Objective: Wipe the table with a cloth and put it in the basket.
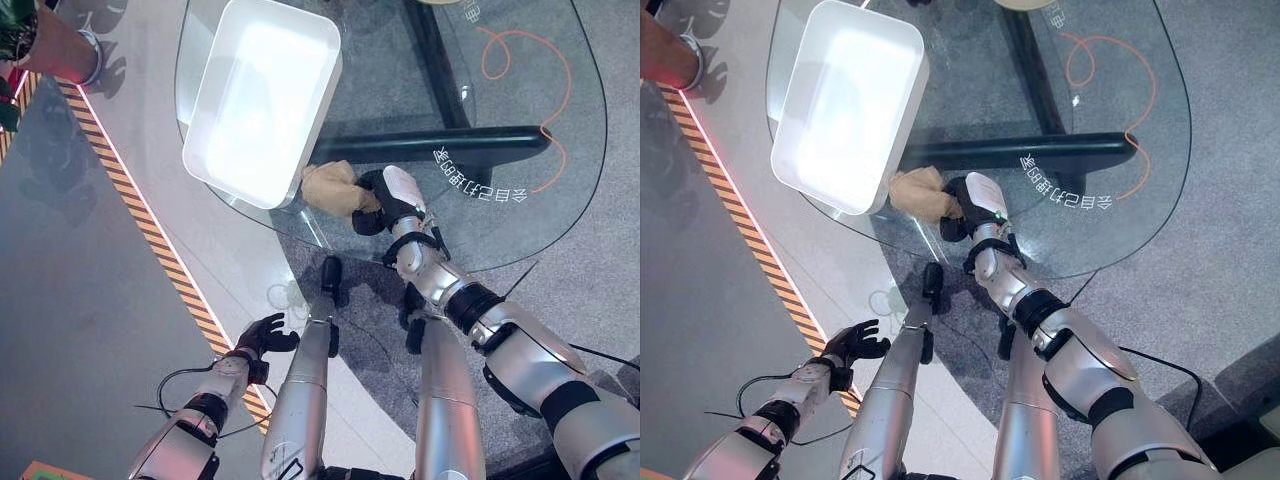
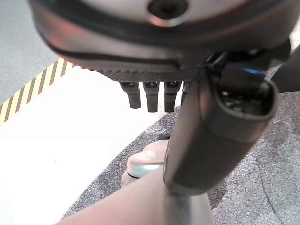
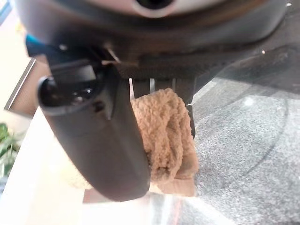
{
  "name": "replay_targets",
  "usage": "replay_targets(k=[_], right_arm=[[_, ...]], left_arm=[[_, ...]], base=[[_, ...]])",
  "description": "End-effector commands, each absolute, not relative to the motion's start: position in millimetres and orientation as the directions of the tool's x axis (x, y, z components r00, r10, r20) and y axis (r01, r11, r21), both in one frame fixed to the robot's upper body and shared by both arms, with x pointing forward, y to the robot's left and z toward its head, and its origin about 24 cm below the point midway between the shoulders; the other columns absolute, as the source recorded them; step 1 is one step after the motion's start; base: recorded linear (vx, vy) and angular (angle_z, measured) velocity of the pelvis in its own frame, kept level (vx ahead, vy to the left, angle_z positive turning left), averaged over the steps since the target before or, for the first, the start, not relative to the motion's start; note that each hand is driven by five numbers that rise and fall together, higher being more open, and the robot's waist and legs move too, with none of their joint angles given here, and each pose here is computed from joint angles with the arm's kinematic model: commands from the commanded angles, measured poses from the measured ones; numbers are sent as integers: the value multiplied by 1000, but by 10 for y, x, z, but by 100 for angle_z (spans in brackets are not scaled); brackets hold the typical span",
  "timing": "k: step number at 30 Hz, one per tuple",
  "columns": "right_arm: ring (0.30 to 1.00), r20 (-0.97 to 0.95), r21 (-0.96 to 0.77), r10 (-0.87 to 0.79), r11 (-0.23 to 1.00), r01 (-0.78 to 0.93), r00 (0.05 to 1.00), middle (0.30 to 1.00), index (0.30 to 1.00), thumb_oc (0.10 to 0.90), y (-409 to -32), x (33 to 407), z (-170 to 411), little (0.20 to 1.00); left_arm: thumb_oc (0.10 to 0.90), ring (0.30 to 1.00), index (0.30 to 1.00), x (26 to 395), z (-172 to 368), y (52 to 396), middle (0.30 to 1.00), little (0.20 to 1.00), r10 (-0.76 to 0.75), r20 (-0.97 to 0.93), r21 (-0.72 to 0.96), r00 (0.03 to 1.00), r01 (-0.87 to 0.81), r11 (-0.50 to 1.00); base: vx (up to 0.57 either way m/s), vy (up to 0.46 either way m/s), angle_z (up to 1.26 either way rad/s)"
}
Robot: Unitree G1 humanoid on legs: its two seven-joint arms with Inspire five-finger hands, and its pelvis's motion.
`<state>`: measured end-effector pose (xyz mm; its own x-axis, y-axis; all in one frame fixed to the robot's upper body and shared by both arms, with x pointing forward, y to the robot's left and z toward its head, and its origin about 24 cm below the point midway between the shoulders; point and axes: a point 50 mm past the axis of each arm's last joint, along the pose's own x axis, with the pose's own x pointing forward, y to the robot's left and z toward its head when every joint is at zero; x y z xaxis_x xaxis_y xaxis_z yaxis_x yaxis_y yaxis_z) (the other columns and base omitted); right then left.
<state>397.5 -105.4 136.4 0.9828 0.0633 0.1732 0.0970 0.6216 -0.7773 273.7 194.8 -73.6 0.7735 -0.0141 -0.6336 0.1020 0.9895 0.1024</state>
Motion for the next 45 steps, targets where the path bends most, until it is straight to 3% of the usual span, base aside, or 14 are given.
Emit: replay_targets(k=[1,7,16,25,34,45], right_arm=[[300,472,-622,-397,482,617,787,300,300,100,-2095,4090,2274,200],[300,478,-560,-535,426,711,696,300,300,100,-2581,3991,2377,200],[300,433,-509,-675,365,780,598,300,300,100,-3033,3843,2294,200],[300,351,-476,-826,248,844,441,300,300,100,-3497,3599,2117,200],[300,216,-515,-910,203,833,355,300,300,100,-3760,3379,1760,200],[300,41,-376,-969,210,903,243,300,300,100,-3901,3198,1481,200]], left_arm=[[800,900,900,2503,-941,1930,900,900,-15,-704,85,710,106,991],[800,900,900,2485,-935,2003,900,900,-10,-704,80,710,93,992],[800,900,900,2482,-922,2057,900,900,-2,-702,83,712,84,993],[800,900,900,2495,-888,2171,900,900,16,-702,91,712,67,994],[800,900,900,2524,-836,2301,900,900,39,-696,105,717,48,993],[800,900,900,2548,-790,2434,900,900,68,-693,125,718,26,992]], base=[[0,0,0],[-2,9,4],[-4,-5,-1],[-5,-10,2],[-2,-11,1],[-1,-4,0]])
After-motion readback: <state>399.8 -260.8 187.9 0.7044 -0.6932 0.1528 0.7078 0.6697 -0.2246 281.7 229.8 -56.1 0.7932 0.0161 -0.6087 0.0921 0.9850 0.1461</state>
